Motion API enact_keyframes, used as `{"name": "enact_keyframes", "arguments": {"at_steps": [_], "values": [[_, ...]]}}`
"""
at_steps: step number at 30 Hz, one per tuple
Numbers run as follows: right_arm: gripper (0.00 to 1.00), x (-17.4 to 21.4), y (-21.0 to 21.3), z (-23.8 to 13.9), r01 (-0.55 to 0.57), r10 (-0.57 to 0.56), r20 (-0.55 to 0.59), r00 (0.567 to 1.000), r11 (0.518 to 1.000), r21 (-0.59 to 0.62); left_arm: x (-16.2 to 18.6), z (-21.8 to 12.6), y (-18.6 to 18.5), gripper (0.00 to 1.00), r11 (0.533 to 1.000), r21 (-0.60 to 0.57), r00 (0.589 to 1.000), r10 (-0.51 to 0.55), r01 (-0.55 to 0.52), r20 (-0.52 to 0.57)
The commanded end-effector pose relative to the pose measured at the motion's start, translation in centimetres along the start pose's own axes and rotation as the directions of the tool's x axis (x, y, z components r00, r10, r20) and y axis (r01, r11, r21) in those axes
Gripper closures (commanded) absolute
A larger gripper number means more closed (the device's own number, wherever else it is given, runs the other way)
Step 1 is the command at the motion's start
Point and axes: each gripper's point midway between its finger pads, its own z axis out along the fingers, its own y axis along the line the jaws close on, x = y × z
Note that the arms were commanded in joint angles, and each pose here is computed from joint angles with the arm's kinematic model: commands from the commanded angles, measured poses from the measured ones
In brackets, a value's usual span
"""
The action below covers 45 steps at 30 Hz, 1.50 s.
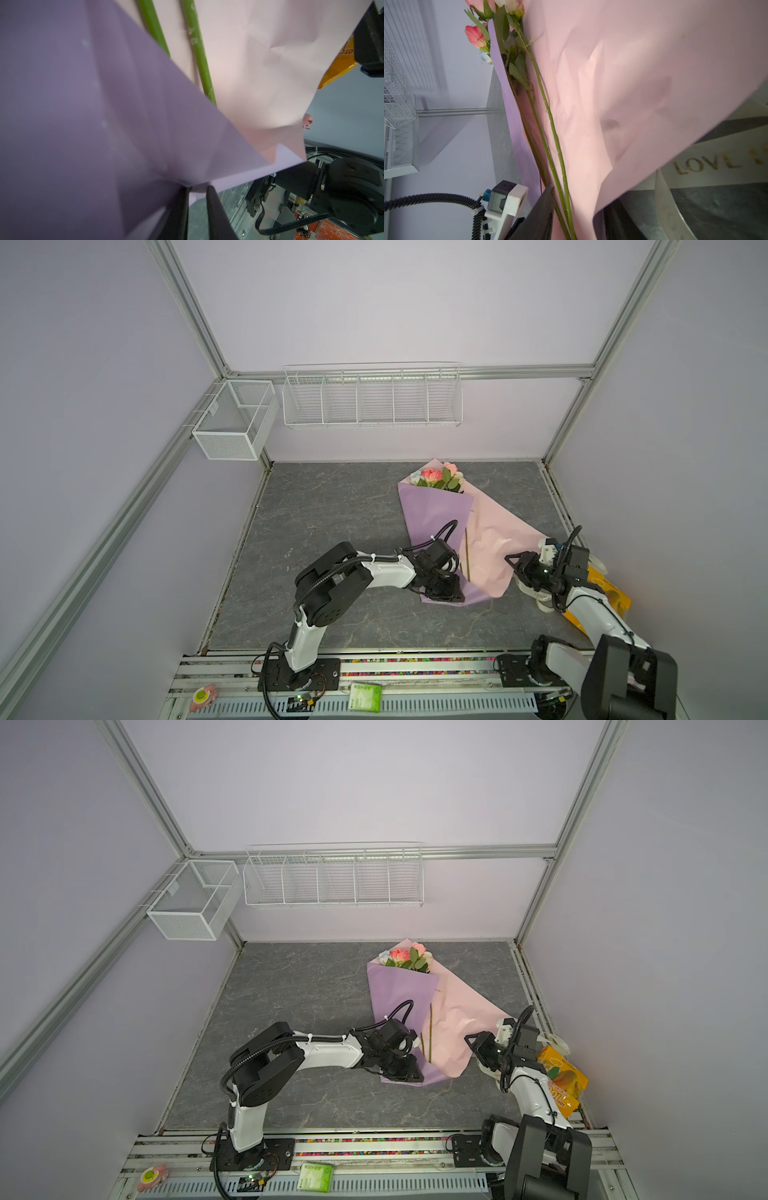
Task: Tie the bouquet of fake flowers
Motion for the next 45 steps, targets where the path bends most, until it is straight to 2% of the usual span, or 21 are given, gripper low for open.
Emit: {"name": "enact_keyframes", "arguments": {"at_steps": [1,12,18,21,26,33,40,45], "values": [[0.6,0.0,-0.3,0.5,0.01,-0.01,-0.012,1.0,1.0,-0.006,-0.4,0.3,1.0,0.82,0.999,-0.033,1.0,-0.02,0.02,0.023],[0.77,-0.4,-1.3,-0.2,0.038,-0.04,0.016,0.999,0.995,0.09,-0.5,0.2,0.8,0.82,0.999,-0.031,0.999,-0.017,0.018,0.031],[0.89,-0.3,-0.6,-0.3,0.051,-0.052,0.009,0.999,0.997,0.066,-0.5,0.1,1.0,0.82,0.999,-0.036,0.999,-0.019,0.02,0.038],[0.94,-0.4,0.9,-0.8,0.094,-0.095,0.015,0.995,0.995,0.038,-0.5,0.0,1.0,0.82,0.999,-0.036,0.999,-0.022,0.023,0.044],[0.94,0.3,4.9,-1.4,0.227,-0.226,0.027,0.974,0.973,-0.035,-0.5,-0.1,1.4,0.82,0.999,-0.027,0.997,-0.044,0.045,0.056],[0.94,0.9,9.2,-2.9,0.369,-0.367,0.079,0.927,0.93,-0.007,-1.2,-0.7,1.3,0.82,0.999,-0.003,0.995,-0.053,0.053,0.089],[0.94,3.4,12.4,-1.3,0.5,-0.5,-0.009,0.866,0.865,0.039,-1.4,-1.4,1.0,0.81,0.999,0.007,0.991,-0.054,0.054,0.119],[0.94,4.3,13.5,0.3,0.563,-0.559,-0.071,0.826,0.821,0.096,-2.1,-3.6,-1.0,0.78,0.999,0.045,0.982,-0.018,0.009,0.189]]}}
